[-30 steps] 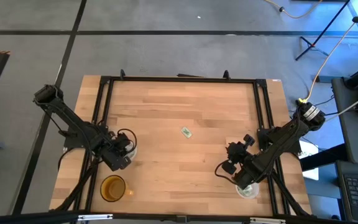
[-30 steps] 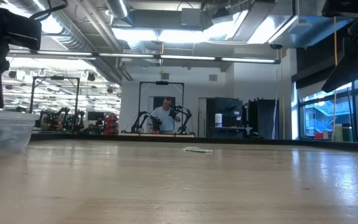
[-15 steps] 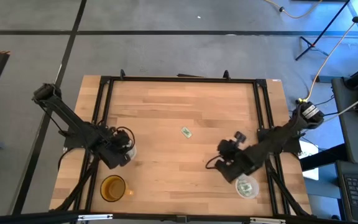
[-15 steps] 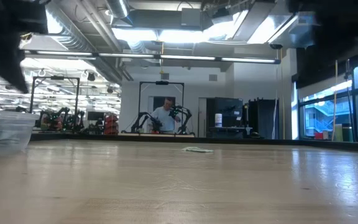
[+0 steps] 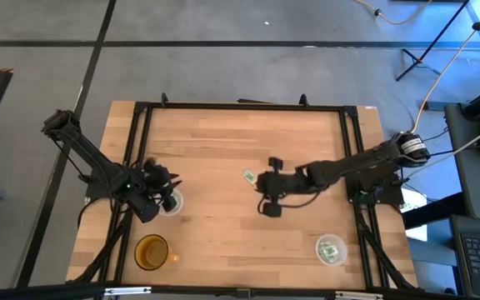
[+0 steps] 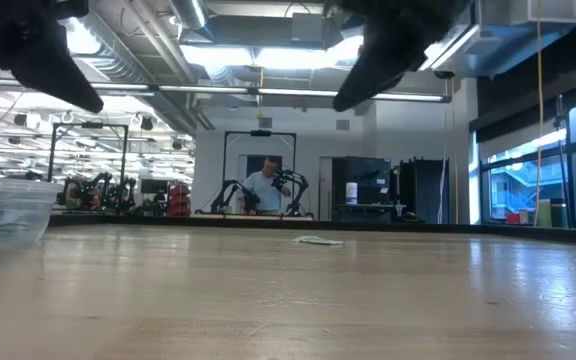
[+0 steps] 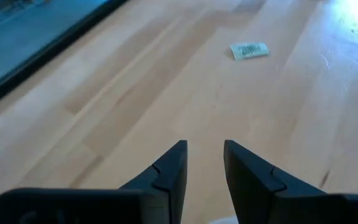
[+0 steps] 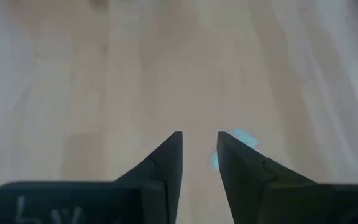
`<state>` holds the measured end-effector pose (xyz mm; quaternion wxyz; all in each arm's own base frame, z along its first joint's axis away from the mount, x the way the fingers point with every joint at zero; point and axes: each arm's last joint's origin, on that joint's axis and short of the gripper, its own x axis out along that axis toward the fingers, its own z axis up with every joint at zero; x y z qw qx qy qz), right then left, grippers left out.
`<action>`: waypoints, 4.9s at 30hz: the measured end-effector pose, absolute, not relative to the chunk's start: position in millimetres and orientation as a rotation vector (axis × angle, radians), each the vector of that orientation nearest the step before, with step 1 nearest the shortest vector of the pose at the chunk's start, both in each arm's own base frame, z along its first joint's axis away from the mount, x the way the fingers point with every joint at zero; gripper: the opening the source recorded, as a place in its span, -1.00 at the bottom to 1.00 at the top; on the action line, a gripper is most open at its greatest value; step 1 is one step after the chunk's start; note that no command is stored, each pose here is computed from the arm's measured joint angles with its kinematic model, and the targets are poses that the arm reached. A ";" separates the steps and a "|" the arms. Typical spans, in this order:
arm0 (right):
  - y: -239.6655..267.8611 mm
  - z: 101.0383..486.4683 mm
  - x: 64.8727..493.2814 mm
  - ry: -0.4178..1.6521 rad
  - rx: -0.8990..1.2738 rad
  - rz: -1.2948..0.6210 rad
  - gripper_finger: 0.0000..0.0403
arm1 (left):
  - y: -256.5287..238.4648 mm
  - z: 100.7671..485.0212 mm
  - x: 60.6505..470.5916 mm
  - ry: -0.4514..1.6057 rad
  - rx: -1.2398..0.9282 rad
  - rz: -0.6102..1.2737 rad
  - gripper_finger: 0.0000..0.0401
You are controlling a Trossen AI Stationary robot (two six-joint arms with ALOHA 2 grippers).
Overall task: Pick and place items into bin
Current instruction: Put the green stevia packet into the right transparent bin, then return to Home Position
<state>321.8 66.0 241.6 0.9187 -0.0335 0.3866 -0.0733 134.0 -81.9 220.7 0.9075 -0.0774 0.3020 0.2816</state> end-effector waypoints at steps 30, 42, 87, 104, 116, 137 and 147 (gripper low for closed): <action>-20.1 121.2 377.1 0.979 0.090 -0.292 -0.49 | -80.4 222.6 134.7 0.563 -0.093 0.611 -0.52; -20.2 113.5 379.8 0.986 0.088 -0.295 -0.68 | -80.4 222.6 134.6 0.564 -0.093 0.610 -0.53; 233.6 221.5 293.7 1.521 0.382 -0.281 -0.96 | -80.0 223.3 134.8 0.551 -0.052 0.614 -0.56; 287.0 238.1 177.8 1.281 0.595 -0.971 -0.98 | -79.4 224.6 135.3 0.508 -0.035 0.637 -0.56; 276.5 194.7 160.7 1.240 0.536 -1.068 -0.98 | -79.3 224.7 135.3 0.502 -0.032 0.642 -0.56; 271.3 173.1 160.0 1.280 0.496 -1.005 -0.56 | -81.1 222.4 135.0 0.583 -0.074 0.591 -0.56; 277.4 211.6 168.2 1.362 0.396 -0.918 -0.33 | -85.4 218.0 133.8 0.751 -0.175 0.483 -0.56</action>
